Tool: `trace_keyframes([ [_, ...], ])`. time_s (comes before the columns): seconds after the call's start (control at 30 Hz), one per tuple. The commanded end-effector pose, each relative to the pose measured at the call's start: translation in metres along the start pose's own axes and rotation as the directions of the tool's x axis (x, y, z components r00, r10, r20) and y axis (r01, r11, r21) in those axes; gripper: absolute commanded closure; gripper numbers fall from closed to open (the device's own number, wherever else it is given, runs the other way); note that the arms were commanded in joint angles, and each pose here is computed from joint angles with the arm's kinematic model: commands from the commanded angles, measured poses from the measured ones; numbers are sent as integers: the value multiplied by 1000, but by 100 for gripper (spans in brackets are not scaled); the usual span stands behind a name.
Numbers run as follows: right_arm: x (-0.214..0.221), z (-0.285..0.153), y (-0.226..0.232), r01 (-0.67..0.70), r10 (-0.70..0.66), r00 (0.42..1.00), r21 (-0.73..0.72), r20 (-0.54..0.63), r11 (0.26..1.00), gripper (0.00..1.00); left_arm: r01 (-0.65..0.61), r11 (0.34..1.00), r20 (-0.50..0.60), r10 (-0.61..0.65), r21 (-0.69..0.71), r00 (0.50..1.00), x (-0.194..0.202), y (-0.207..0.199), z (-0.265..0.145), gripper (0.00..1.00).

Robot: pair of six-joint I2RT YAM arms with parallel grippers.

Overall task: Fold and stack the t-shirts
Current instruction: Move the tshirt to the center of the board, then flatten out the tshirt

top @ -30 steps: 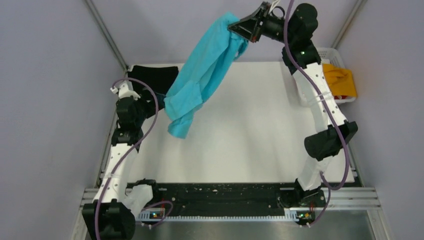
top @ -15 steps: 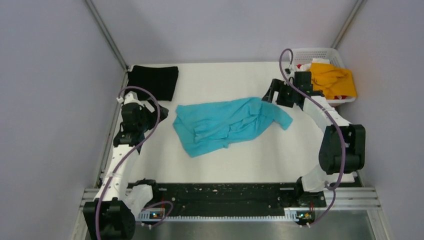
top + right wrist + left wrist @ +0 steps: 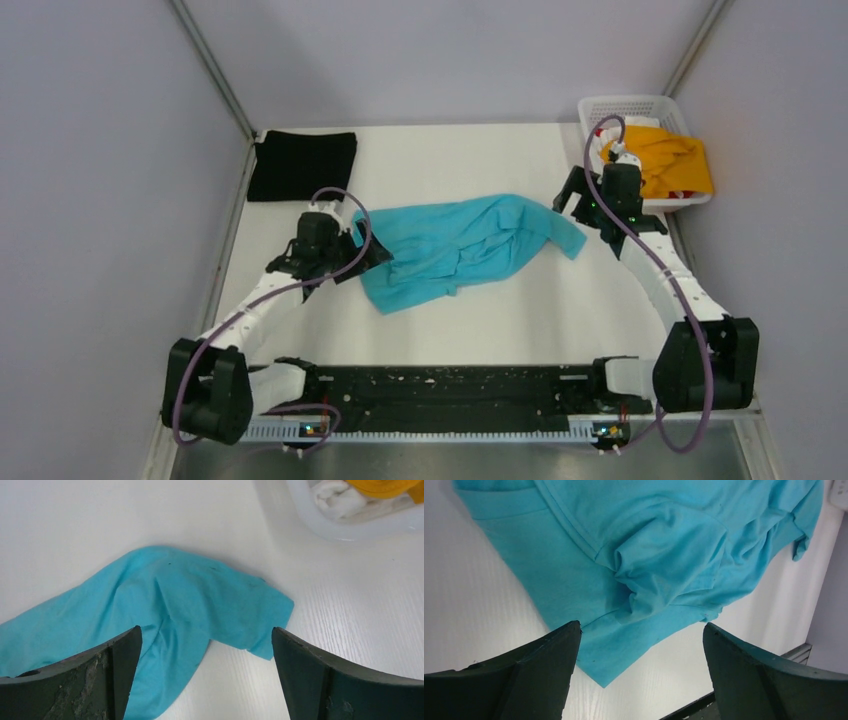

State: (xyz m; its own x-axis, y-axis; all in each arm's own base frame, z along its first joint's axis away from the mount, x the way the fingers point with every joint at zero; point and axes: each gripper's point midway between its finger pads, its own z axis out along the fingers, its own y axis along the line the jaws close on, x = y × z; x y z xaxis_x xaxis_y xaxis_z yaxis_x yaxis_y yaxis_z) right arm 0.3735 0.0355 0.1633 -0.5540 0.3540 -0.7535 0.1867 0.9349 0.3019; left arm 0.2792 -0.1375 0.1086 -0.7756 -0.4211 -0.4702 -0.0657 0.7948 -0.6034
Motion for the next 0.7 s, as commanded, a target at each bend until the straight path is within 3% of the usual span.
trace_keyframes([
  [0.0, -6, -8, -14, -59, 53, 995, 74, 83, 995, 1, -26, 997, -11, 27, 68, 1000, 4, -19, 17, 5],
  [0.37, 2, -20, -32, -71, 54, 991, 138, 122, 988, 1, -67, 997, -142, 70, 29, 987, 29, -16, 60, 25],
  [0.63, 21, -16, -47, -63, 51, 996, 203, 66, 977, 1, -66, 997, -158, 71, 37, 985, 30, -27, 74, 59],
  [0.67, 24, -16, -48, -62, 50, 997, 209, 59, 976, 1, -67, 997, -156, 72, 37, 985, 29, -28, 75, 67],
])
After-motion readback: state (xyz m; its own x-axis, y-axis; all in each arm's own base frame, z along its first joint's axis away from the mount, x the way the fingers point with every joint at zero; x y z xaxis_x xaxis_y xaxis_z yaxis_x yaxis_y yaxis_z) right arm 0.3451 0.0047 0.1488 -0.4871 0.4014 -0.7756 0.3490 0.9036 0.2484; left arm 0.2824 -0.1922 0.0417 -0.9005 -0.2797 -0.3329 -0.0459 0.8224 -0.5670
